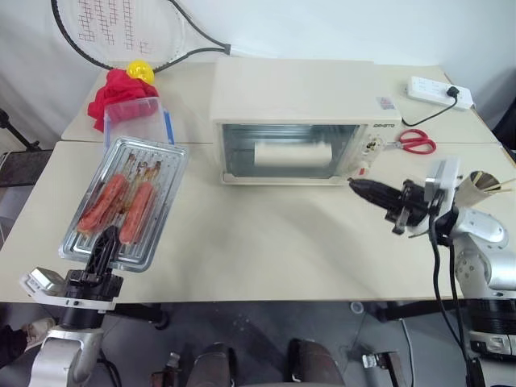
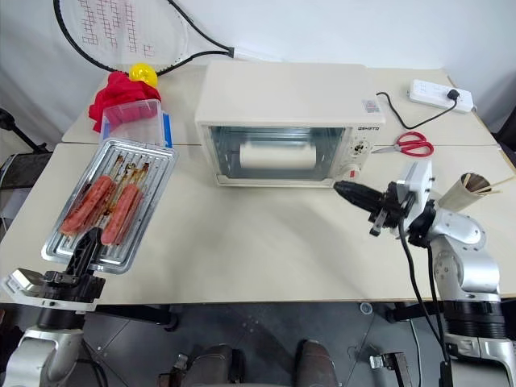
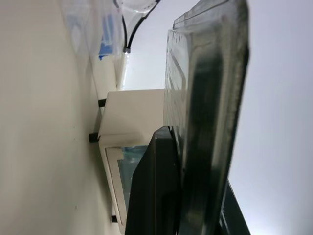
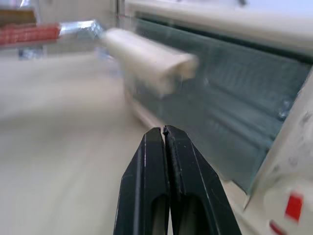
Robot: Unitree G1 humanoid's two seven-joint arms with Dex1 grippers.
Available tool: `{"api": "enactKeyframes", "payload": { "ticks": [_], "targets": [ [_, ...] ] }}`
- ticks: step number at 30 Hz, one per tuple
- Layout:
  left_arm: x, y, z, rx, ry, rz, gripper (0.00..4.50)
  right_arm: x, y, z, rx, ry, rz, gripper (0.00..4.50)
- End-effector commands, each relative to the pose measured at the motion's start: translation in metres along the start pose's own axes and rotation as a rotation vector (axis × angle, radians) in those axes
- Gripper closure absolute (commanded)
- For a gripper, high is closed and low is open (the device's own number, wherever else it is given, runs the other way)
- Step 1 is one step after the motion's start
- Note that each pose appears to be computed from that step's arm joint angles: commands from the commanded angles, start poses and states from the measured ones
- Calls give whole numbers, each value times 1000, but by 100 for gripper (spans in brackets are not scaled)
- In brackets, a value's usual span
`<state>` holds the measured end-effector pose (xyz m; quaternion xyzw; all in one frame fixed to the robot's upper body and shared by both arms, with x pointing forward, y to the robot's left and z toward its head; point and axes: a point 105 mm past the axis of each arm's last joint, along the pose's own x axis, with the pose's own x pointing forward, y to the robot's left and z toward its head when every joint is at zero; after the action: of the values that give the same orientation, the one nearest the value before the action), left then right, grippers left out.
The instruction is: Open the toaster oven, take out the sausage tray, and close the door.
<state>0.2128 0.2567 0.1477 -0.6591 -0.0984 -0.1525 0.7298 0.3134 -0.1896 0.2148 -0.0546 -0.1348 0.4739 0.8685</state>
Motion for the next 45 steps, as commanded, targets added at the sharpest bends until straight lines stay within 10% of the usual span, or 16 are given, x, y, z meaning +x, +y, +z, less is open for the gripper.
{"api": "enactKeyframes", "payload": {
  "ticks": [1,6,18,45],
  "targets": [
    [-1,-10,5,20,44,-58,450,7,-4,50,32,-139,-21,441],
    [-6,-12,-10,28,276,-90,450,-1,19,45,6,-13,59,382],
    [9,-10,-38,-17,835,-22,450,-55,57,16,-73,170,18,3],
    [104,51,-199,135,1360,143,450,-120,109,20,-15,367,-213,3]
  ]
}}
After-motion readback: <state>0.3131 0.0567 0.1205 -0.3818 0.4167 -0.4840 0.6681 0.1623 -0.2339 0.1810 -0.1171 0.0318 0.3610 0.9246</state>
